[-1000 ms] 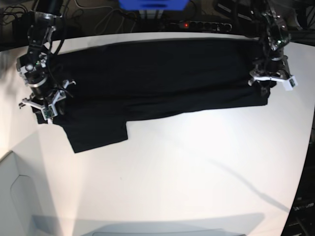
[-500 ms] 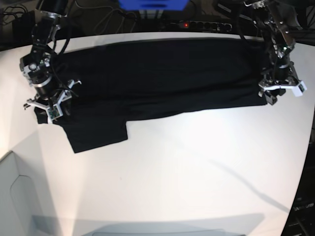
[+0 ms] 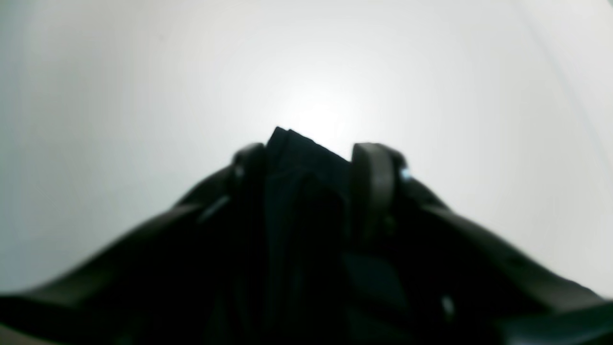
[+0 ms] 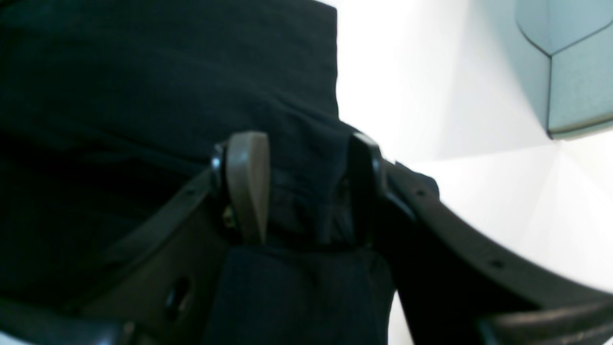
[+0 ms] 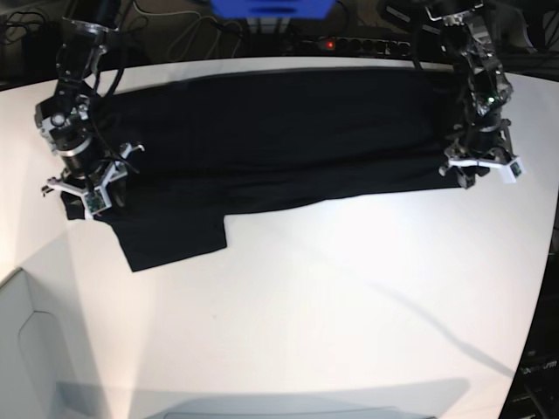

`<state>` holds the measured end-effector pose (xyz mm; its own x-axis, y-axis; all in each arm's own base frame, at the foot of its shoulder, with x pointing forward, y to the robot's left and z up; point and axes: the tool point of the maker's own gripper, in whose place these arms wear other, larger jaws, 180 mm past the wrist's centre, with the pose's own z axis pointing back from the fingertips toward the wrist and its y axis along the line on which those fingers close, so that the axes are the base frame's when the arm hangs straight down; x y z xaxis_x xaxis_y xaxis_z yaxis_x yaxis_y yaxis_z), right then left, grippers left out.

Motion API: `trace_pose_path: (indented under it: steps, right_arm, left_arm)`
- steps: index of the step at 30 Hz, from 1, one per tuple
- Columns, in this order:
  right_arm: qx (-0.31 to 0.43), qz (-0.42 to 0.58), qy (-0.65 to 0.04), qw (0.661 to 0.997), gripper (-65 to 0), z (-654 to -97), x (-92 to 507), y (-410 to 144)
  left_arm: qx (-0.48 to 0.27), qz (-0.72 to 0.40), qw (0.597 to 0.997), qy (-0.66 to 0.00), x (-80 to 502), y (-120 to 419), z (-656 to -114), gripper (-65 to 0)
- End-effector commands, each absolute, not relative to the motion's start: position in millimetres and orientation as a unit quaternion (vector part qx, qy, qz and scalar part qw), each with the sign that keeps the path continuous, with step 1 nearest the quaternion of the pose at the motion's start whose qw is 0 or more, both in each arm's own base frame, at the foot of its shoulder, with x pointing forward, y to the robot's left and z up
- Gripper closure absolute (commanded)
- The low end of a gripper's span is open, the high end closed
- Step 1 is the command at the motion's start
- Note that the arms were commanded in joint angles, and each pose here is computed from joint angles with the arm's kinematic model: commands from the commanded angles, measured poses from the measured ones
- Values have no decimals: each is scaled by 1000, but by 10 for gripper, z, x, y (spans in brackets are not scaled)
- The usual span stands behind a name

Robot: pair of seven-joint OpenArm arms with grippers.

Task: Fold the T-shirt properly
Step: 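Lift the hem with both grippers and fold it toward the shoulder edge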

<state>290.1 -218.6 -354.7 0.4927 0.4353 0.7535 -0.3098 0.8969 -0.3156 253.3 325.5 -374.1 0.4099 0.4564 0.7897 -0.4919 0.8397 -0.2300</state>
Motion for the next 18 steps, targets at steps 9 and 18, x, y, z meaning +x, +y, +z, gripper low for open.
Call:
trace_pose_path:
  steps: [9, 18]
  right_arm:
    - [-73, 221, -477, 847, -275, -3392, 2983, -2196]
    - [-107, 200, -481, 847, -279, -3121, 3337, -2376]
  left_arm:
    - [27, 274, 836, -475, 2555, 3311, -3681, 0]
    - [29, 255, 827, -499, 2523, 3260, -3434, 0]
